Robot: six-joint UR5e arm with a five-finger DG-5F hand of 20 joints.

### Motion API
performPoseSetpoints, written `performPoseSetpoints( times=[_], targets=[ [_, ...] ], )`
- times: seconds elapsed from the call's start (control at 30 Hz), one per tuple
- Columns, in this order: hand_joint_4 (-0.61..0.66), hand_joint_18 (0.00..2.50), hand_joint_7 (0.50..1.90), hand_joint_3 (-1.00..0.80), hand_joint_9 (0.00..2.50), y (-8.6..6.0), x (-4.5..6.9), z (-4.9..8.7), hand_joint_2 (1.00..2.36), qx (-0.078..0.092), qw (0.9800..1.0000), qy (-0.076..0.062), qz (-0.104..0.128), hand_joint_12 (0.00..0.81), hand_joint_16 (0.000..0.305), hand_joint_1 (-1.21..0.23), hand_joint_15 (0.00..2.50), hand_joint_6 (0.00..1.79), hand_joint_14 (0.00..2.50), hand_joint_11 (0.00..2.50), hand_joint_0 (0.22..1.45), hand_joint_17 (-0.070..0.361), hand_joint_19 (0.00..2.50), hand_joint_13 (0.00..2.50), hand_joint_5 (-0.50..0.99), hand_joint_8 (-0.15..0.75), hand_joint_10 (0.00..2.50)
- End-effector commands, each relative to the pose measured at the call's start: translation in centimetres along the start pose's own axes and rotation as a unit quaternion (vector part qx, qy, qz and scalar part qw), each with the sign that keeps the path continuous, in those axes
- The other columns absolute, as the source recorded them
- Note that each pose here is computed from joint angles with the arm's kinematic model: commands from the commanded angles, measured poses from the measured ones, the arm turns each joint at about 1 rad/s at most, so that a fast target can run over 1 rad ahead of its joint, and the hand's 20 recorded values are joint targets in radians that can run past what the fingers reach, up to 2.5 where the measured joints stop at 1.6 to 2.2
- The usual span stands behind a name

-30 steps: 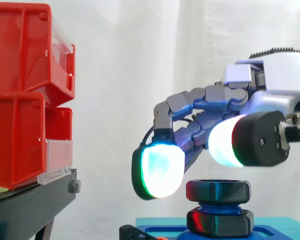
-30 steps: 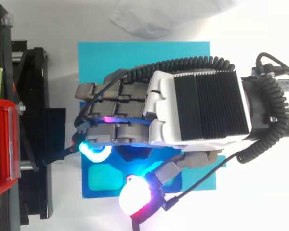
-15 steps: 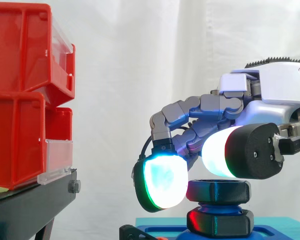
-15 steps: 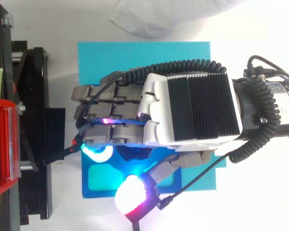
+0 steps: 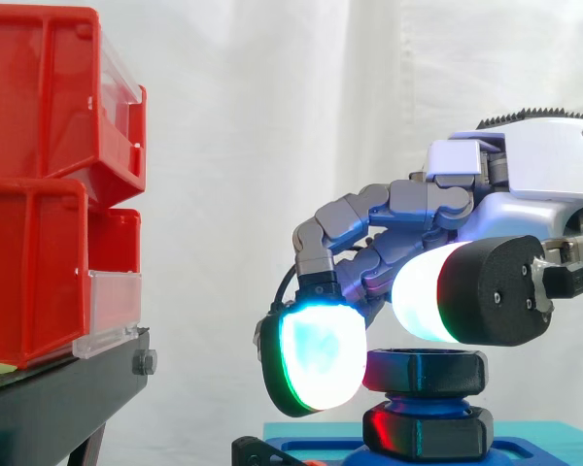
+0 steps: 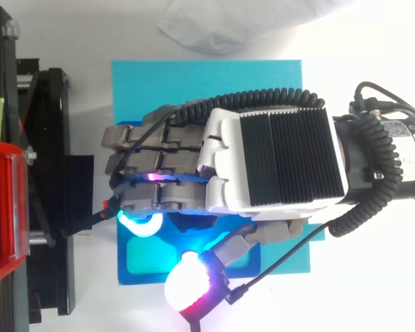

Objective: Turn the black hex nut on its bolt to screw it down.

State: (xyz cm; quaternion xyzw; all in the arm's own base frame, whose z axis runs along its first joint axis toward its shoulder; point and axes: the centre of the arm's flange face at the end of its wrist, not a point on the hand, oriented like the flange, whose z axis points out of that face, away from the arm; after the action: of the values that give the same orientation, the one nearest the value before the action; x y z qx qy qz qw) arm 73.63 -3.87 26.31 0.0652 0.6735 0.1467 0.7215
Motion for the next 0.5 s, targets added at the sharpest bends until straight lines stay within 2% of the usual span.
performPoseSetpoints(
  times=[0.0, 0.2, 0.47],
  targets=[
    [0.23, 0.54, 1.05, -0.50, 0.51, -0.19, -0.06, -0.03, 1.00, 0.001, 1.0000, 0.000, 0.000, 0.365, 0.060, -0.37, 0.08, 0.72, 0.00, 0.29, 0.48, 0.134, 0.40, 0.47, -0.14, 0.293, 0.01],
    [0.24, 0.54, 0.99, -0.50, 0.52, -0.50, -0.17, -0.13, 1.00, -0.007, 1.0000, 0.002, 0.000, 0.366, 0.060, -0.36, 0.08, 0.79, 0.00, 0.30, 0.48, 0.134, 0.40, 0.47, -0.15, 0.295, 0.01],
    [0.24, 0.54, 0.99, -0.50, 0.52, -0.90, -0.29, -0.20, 1.00, -0.005, 1.0000, 0.002, -0.001, 0.367, 0.060, -0.36, 0.07, 0.79, 0.00, 0.30, 0.48, 0.134, 0.40, 0.48, -0.15, 0.293, 0.01]
  ],
)
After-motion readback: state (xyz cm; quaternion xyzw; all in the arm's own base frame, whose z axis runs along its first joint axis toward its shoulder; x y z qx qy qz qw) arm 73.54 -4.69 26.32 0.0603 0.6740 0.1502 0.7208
